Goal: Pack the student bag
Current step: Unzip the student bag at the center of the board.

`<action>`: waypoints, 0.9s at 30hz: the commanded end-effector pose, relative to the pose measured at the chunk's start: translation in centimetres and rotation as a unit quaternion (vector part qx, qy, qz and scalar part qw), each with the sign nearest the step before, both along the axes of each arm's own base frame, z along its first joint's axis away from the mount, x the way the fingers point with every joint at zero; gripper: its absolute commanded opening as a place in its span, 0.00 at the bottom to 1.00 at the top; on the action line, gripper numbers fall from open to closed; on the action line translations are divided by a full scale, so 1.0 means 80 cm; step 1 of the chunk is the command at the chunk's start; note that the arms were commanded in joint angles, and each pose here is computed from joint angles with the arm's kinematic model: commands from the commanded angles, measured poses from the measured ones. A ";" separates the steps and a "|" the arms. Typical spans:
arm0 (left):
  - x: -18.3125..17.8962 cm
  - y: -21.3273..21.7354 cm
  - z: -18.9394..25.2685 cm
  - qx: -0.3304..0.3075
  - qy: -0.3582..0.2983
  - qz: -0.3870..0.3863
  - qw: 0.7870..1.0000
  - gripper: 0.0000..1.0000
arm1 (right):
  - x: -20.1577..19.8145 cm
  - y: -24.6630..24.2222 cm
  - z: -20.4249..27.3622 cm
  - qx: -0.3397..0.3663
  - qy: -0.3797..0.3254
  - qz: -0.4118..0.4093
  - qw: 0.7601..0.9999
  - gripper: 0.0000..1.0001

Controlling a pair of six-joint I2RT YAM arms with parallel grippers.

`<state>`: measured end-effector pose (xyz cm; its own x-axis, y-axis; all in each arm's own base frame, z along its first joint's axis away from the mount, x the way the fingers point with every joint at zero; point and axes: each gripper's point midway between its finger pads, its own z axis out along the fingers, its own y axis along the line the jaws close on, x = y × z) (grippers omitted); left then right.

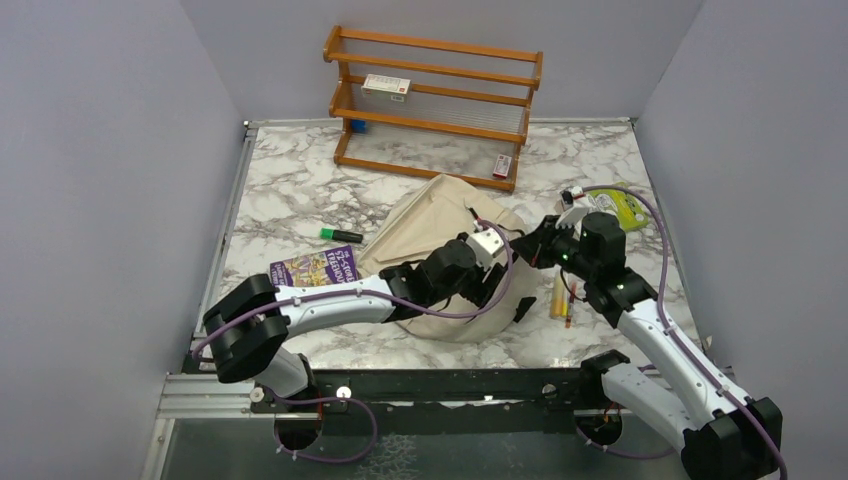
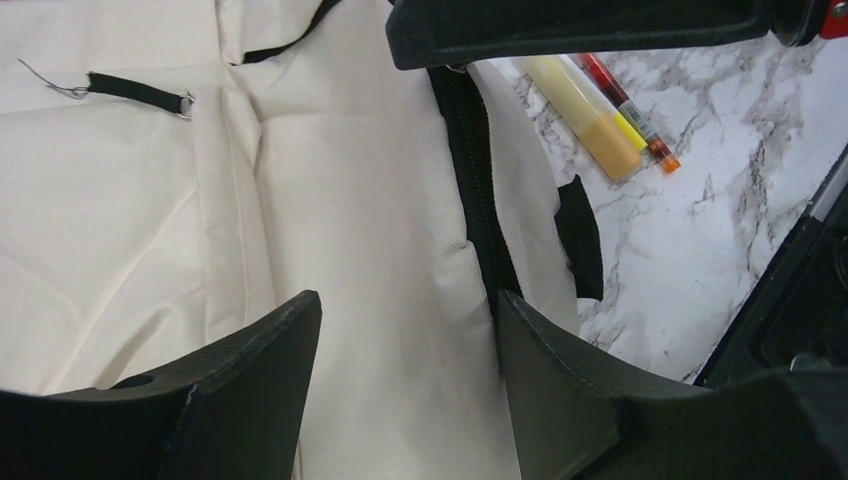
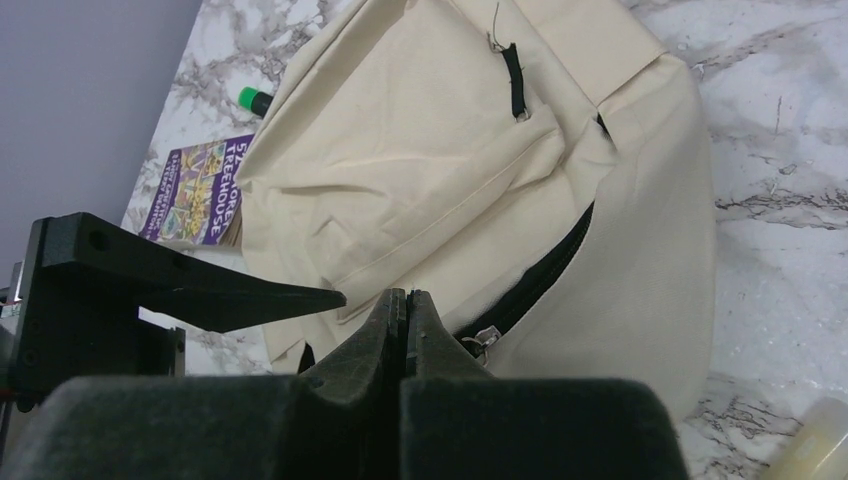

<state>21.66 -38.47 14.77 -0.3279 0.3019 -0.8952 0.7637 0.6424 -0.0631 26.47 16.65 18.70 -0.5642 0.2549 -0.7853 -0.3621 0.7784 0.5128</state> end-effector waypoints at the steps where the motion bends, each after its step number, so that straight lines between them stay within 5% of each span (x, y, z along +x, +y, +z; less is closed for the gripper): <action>1: -0.011 -0.020 0.001 -0.025 0.015 -0.035 0.999 0.67 | -0.007 0.006 0.004 0.018 -0.001 0.015 1.000 0.01; 14: -0.003 -0.032 -0.013 -0.014 0.011 -0.036 0.999 0.70 | -0.012 0.006 0.000 0.022 0.008 0.014 1.000 0.01; 24: 0.002 -0.016 -0.010 0.003 0.007 -0.012 1.000 0.05 | 0.003 -0.024 -0.007 0.003 0.024 -0.072 0.997 0.01; 27: -0.002 -0.010 -0.001 -0.009 0.004 -0.014 1.000 0.00 | 0.011 -0.042 -0.008 -0.008 0.023 -0.119 0.993 0.01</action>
